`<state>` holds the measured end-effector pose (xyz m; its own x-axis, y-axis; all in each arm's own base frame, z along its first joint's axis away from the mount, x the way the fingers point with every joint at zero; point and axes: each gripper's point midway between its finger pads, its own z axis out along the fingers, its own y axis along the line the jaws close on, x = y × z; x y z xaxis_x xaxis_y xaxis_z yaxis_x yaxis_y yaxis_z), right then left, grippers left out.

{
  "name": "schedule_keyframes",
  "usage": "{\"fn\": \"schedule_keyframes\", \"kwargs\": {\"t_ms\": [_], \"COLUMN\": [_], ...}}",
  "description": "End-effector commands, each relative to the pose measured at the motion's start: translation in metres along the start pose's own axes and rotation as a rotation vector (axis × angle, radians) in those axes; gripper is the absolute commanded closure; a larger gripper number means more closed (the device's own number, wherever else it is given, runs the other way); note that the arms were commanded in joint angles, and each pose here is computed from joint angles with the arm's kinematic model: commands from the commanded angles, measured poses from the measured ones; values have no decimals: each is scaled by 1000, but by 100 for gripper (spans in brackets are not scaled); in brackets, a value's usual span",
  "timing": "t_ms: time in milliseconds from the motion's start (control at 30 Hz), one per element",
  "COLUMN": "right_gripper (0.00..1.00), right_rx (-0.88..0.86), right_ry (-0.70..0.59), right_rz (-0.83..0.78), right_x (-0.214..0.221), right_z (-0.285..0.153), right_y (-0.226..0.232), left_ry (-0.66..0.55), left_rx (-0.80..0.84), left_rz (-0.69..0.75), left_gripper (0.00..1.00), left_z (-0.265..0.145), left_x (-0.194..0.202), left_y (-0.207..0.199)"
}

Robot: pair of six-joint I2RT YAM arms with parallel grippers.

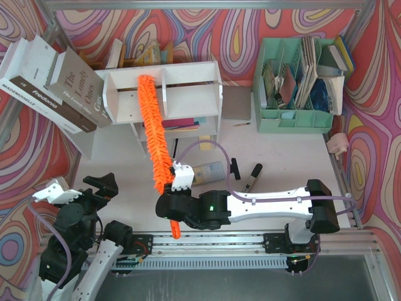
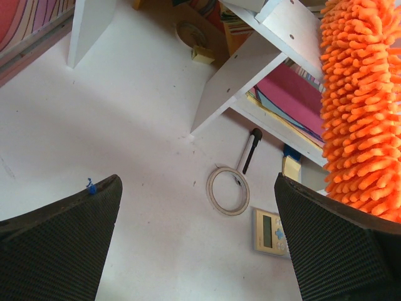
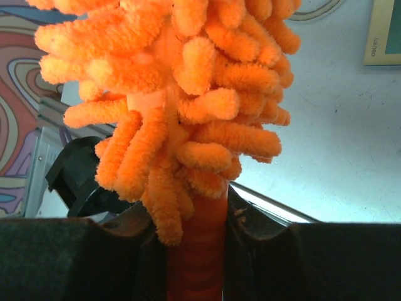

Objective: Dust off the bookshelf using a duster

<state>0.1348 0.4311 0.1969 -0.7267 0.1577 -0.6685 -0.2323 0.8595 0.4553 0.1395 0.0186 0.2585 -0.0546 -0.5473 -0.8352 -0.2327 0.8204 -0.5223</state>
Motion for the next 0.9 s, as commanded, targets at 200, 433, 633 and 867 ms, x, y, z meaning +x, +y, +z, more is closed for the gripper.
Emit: {"fn": "schedule_keyframes", "kwargs": {"t_ms": [200, 433, 633, 867], "right_gripper": [100, 100, 100, 100], "right_rx": [-166, -196, -282, -183], "right_ry": [4, 2, -21, -82], "right_rz": [-121, -119, -114, -19], "right_x": [-12, -8, -14, -23], "right_z": [7, 4, -8, -9], "right_y": [66, 61, 70, 46], "left_ry": [1, 0, 1, -3], "left_rx": [-4, -4, -3, -2], "left_rz": [1, 2, 1, -2], "left_gripper": [2, 1, 1, 1], "left_z": [1, 2, 1, 1], "left_x": [3, 3, 3, 2], "left_y": [2, 2, 2, 2]}}
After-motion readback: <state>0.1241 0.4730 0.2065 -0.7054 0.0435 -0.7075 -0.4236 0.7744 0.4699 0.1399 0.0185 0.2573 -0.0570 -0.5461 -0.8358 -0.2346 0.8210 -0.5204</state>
